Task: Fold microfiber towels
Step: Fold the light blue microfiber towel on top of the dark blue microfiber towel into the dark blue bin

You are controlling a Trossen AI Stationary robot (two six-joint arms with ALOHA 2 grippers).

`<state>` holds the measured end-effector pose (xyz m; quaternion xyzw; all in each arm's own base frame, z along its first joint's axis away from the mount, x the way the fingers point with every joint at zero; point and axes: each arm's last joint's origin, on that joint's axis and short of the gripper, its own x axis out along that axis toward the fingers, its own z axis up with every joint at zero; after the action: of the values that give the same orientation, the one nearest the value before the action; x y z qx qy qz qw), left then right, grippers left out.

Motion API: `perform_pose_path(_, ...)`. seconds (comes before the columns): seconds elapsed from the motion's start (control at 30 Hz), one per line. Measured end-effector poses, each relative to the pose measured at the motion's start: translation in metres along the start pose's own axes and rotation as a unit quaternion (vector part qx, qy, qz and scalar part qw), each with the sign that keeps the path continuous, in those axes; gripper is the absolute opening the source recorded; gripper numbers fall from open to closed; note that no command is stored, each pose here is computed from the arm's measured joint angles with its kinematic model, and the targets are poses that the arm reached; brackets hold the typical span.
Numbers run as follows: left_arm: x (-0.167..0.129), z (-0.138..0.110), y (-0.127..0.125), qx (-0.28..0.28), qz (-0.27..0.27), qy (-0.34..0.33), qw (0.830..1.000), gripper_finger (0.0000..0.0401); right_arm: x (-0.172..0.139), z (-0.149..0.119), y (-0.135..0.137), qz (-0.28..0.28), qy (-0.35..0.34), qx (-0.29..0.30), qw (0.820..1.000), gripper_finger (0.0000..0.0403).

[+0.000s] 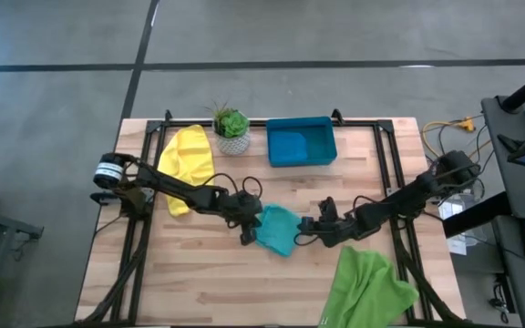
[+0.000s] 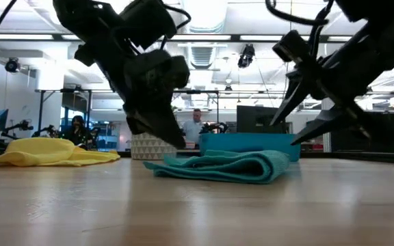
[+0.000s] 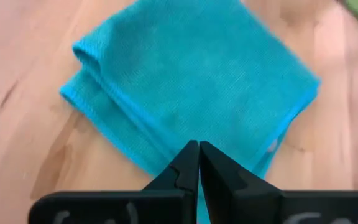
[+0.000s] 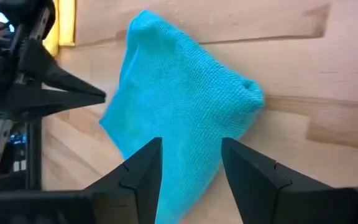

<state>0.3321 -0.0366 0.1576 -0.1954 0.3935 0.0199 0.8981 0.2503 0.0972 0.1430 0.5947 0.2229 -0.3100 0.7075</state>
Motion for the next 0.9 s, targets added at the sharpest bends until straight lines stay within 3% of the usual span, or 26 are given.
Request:
perform_pose_path(0.23, -0.011, 0.007, -0.008, -0.002, -0.02, -0.02, 1.0, 0.0, -0.013, 0.008, -0.007, -0.052, -0.001, -0.017, 0.998, 0.016)
perform_pose_path(0.37, 0.002, 0.004, -0.009, 0.0, -0.054, -0.011, 0.998, 0.0, -0.011, 0.008, -0.007, -0.052, 0.001, -0.019, 0.998, 0.016)
perform_pose_path(0.63, 0.036, -0.018, -0.001, -0.01, -0.033, 0.109, 0.993, 0.0, 0.004, 0.015, -0.012, -0.083, 0.006, -0.017, 0.996, 0.016)
perform_pose_path(0.9, 0.052, -0.03, 0.005, -0.027, -0.017, 0.151, 0.988, 0.0, 0.021, 0.01, -0.012, -0.071, 0.038, -0.006, 0.997, 0.016)
